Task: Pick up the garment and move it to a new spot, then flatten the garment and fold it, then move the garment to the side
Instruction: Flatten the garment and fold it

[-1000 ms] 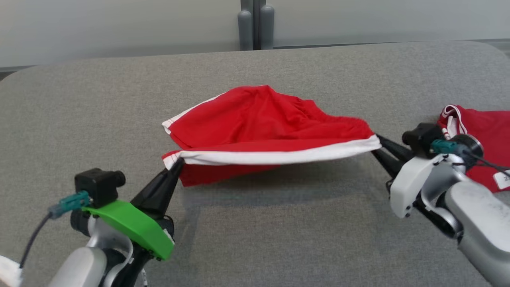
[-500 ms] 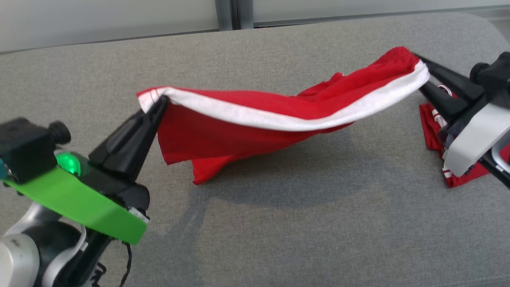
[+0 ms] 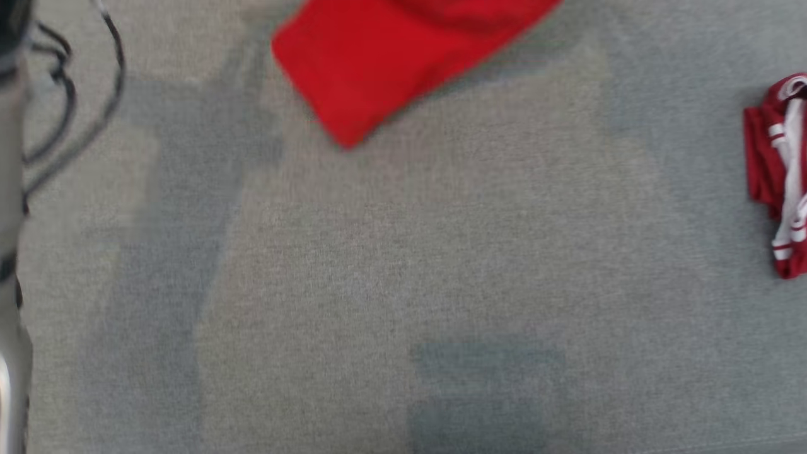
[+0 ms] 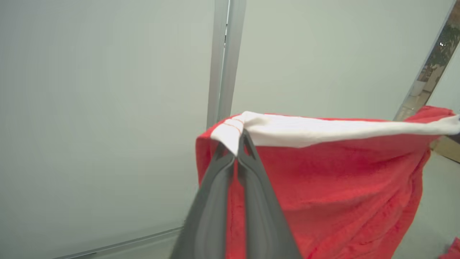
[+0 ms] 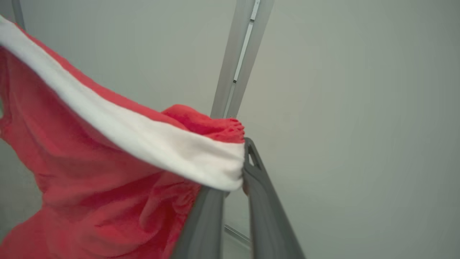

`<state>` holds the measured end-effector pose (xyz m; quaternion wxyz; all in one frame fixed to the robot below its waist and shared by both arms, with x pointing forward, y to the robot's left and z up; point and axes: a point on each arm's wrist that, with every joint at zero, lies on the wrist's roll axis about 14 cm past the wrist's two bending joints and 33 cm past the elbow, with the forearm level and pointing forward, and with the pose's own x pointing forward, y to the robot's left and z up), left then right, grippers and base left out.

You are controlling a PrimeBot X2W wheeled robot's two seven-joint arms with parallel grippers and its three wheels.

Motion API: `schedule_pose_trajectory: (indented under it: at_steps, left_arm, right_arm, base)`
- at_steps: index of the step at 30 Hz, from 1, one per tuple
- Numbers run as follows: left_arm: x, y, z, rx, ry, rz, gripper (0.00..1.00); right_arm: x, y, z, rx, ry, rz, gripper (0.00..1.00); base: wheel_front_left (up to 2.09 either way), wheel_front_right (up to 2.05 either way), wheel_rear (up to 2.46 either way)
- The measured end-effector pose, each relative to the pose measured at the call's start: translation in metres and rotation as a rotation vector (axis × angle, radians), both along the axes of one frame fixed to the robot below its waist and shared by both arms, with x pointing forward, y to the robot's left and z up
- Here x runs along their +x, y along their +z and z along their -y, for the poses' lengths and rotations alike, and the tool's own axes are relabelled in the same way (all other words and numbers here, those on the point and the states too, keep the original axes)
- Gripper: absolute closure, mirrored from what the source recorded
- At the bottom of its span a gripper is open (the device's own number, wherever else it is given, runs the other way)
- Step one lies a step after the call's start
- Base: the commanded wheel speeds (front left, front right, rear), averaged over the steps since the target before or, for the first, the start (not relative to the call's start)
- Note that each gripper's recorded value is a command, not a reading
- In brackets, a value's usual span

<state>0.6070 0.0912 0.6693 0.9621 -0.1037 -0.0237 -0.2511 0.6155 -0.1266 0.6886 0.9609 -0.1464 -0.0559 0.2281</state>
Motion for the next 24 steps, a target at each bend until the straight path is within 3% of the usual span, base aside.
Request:
schedule_pose_trajectory:
  at_steps: [5, 9, 12, 15, 18, 24]
  left_arm:
    - [0.059, 0.015, -0.018, -0.026, 0.123, 0.167, 1.0]
    - [0.085, 0.018, -0.032, -0.036, 0.192, 0.289, 1.0]
    - [0.098, -0.005, -0.038, -0.047, 0.22, 0.305, 1.0]
    - [0.102, -0.066, -0.032, -0.022, 0.203, 0.21, 1.0]
    - [0.089, -0.136, -0.029, 0.026, 0.185, 0.072, 1.0]
    - [0.047, -0.205, -0.018, 0.008, 0.136, -0.078, 1.0]
  right_arm:
    - [0.063, 0.021, -0.01, 0.116, -0.056, 0.182, 1.0]
    - [0.095, 0.007, -0.018, 0.159, -0.087, 0.255, 1.0]
    - [0.111, -0.036, -0.025, 0.166, -0.096, 0.206, 1.0]
    - [0.114, -0.112, -0.034, 0.112, -0.087, 0.079, 1.0]
    - [0.095, -0.18, -0.048, 0.044, -0.037, -0.039, 1.0]
    - [0.049, -0.245, -0.057, -0.031, 0.066, -0.153, 1.0]
  base:
    - [0.0, 0.0, 0.0]
    - [0.0, 0.0, 0.0]
    - [0.0, 0.0, 0.0]
    - [0.0, 0.0, 0.0]
    - [0.0, 0.0, 0.0]
    - [0.0, 0.0, 0.0]
